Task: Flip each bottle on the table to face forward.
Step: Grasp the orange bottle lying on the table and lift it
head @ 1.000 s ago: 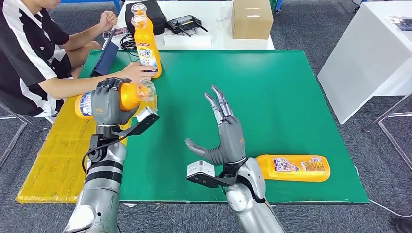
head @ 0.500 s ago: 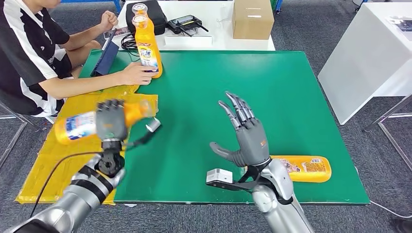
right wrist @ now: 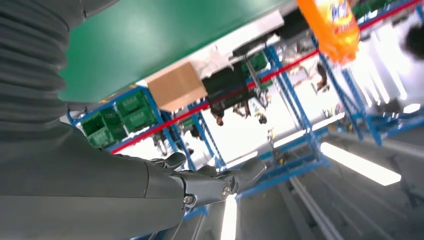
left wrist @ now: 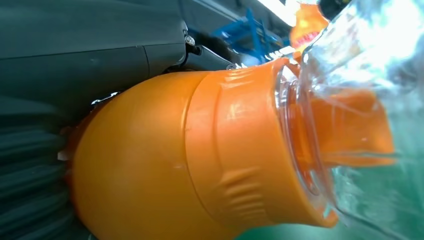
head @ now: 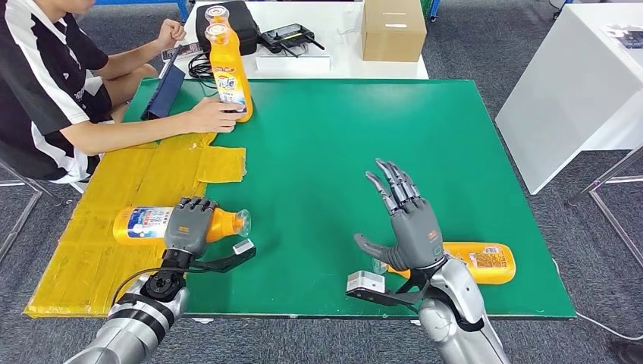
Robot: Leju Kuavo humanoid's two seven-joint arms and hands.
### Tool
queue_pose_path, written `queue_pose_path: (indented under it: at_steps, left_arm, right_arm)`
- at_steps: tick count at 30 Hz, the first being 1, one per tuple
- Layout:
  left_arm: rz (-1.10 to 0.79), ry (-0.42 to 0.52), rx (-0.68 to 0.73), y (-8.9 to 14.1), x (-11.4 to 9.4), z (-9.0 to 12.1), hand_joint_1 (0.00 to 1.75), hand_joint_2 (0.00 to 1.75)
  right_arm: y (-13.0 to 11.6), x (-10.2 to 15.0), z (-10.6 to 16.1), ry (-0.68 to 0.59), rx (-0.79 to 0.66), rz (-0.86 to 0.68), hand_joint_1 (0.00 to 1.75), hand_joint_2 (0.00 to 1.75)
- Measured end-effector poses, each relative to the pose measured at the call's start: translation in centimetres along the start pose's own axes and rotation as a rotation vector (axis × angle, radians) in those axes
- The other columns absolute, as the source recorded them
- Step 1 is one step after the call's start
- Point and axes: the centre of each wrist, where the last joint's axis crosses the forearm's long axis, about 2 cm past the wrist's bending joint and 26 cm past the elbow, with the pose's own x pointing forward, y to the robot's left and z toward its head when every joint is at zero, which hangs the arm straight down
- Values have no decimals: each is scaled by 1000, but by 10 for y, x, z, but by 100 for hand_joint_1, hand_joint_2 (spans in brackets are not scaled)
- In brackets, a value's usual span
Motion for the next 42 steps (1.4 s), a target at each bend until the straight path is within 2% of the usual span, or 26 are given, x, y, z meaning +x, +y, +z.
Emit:
queue_pose_path:
  at_steps: [3, 4, 7, 8, 15, 22, 26, 30, 33, 36, 39, 42]
  left_arm:
    - [58, 41, -21, -4, -5, -1, 169, 175]
    - [75, 65, -27, -5, -6, -1, 136, 175]
    - [112, 137, -45, -8, -10, -2, 11, 175]
    - [125, 158, -51, -9, -12, -2, 0, 175]
    - [283, 281, -53, -14, -27, -5, 0, 175]
    - [501, 319, -39, -19, -33, -12, 0, 175]
    - [612, 311, -35, -19, -32, -17, 0, 0]
    - [727, 298, 0, -19, -29, -19, 0, 0]
    - [910, 311, 64, -20, -20, -19, 0, 0]
    - [1009, 336, 119, -17, -14, -21, 0, 0]
    - [1083, 369, 175, -16, -10, -20, 0, 0]
    - [1118, 355, 205, -13, -5, -21, 0, 0]
  right_arm:
    - [1, -3, 2, 4, 36, 1, 0, 175]
    - [2, -4, 3, 5, 45, 2, 0, 175]
    - [3, -7, 5, 9, 81, -1, 0, 175]
    - [4, -9, 6, 9, 100, -3, 0, 175]
    - [0, -33, 17, 14, 313, -8, 0, 175]
    - [-31, -75, 37, 48, 501, -24, 0, 175]
    - [-62, -100, 54, 88, 589, -9, 0, 175]
    - [-88, -113, 72, 138, 628, 26, 0, 175]
    - [-110, -115, 102, 204, 638, 43, 0, 175]
    - [-130, -114, 127, 244, 644, 68, 0, 175]
    - [-140, -111, 141, 269, 655, 87, 0, 175]
    - [-149, -110, 150, 294, 653, 100, 0, 175]
